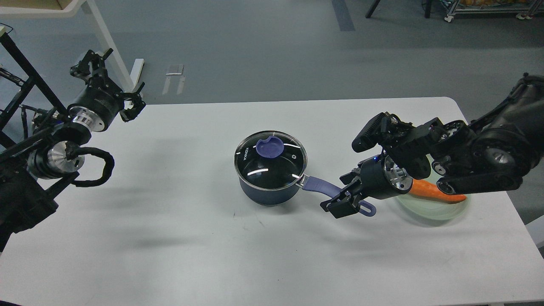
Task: Open pot lid
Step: 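Reach the right hand down and grasp the lavender saucepan handle, then reach the left hand over the pot and grasp the purple lid knob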
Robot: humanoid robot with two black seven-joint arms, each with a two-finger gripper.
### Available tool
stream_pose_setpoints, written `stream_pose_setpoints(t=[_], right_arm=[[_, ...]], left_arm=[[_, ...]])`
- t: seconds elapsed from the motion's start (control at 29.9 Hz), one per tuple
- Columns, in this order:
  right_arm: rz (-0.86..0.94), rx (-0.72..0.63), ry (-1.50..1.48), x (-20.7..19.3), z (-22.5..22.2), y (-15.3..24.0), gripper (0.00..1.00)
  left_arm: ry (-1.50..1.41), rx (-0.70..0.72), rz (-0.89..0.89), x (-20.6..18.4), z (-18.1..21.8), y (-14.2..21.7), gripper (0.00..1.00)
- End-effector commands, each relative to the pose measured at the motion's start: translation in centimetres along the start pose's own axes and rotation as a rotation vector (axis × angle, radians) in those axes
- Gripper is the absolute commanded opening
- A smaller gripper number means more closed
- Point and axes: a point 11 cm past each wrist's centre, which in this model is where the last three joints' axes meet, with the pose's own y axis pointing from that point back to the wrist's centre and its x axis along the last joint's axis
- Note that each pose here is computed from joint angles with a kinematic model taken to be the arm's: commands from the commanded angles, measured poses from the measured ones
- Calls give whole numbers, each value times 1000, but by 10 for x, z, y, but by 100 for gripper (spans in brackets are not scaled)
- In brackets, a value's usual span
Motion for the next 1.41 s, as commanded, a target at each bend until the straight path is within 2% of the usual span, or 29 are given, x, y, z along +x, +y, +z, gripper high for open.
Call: stream_pose_setpoints(t=[0.0, 0.17, 0.27, 0.5, 0.64, 0.9, 1.1, 1.24, 1.37], right_arm=[[-3, -1, -4, -3, 1, -3, 73], [-13, 1, -21, -13, 5, -10, 66], [-6, -5, -23, -11, 7, -10, 56], [-1, -2, -22, -10, 6, -10, 36], [1, -1, -26, -10, 6, -10, 30], [8, 2, -21, -6, 5, -11, 23], [15, 9, -26, -4, 2, -12, 23], [25, 17, -25, -1, 0, -13, 21], [36, 23, -23, 3, -2, -13, 21]], left_arm=[[-27, 3, -15, -4, 0, -2, 99], [-39, 2, -23, -8, 2, -5, 99], [-76, 11, -44, -14, 1, -7, 99], [-320, 35, -243, -70, 2, -16, 99], [-498, 36, -359, -101, 1, -18, 99], [-923, 47, -647, -167, -30, -14, 99], [-1373, -81, -946, -230, -71, 14, 99], [-1715, -145, -1104, -237, -105, 25, 99], [-1842, -194, -1157, -233, -124, 33, 99]])
